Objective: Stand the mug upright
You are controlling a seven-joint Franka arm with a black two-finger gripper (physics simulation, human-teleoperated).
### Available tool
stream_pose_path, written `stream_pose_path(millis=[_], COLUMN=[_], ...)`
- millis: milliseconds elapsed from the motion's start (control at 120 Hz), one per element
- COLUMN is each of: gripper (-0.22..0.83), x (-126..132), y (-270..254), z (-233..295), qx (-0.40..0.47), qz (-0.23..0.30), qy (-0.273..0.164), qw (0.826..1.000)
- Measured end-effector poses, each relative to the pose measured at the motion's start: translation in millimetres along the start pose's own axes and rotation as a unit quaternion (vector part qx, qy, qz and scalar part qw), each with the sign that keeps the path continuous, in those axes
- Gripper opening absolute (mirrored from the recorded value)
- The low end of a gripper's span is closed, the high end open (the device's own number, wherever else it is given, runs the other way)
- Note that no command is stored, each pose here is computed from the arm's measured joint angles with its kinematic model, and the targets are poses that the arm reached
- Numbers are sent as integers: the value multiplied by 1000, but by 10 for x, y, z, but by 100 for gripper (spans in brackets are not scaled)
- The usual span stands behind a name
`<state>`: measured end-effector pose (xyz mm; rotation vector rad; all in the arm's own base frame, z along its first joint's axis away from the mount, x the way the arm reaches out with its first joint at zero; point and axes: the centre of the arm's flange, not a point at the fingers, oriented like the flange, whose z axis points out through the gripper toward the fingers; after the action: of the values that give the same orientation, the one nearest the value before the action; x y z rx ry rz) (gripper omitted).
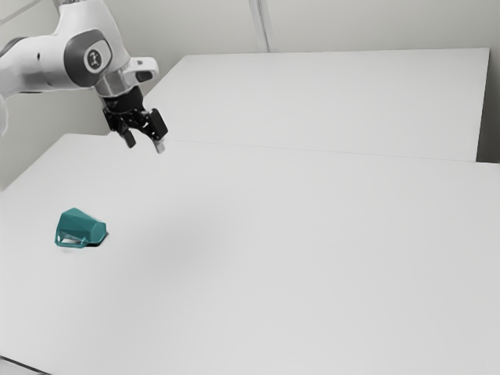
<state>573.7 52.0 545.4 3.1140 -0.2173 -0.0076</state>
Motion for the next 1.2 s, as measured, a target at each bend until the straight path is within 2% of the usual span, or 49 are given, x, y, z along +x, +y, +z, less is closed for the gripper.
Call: stream_pose_path(millis=[167,275,425,508,658,750,883,1033,1200], gripper=[62,61,62,62,62,61,61,61,59], x=[-42,-423,-1172,-1401,-1606,-1749,-2152,-2616,-2731], y=[-45,-126,-950,-1302,-1785,-2044,-2417,-2827,-3181], z=[-24,248,760,875,1087,1193,1324,1521,1734], qx=[1,-4,-21,-23,-27,-66,-117,-153,-171], qz=[5,-8,-113,-147,-177,-205,-232,-222,-150], qy=[22,11,6,25,53,92,150,189,213], qw=[1000,1000,993,989,982,972,954,944,950])
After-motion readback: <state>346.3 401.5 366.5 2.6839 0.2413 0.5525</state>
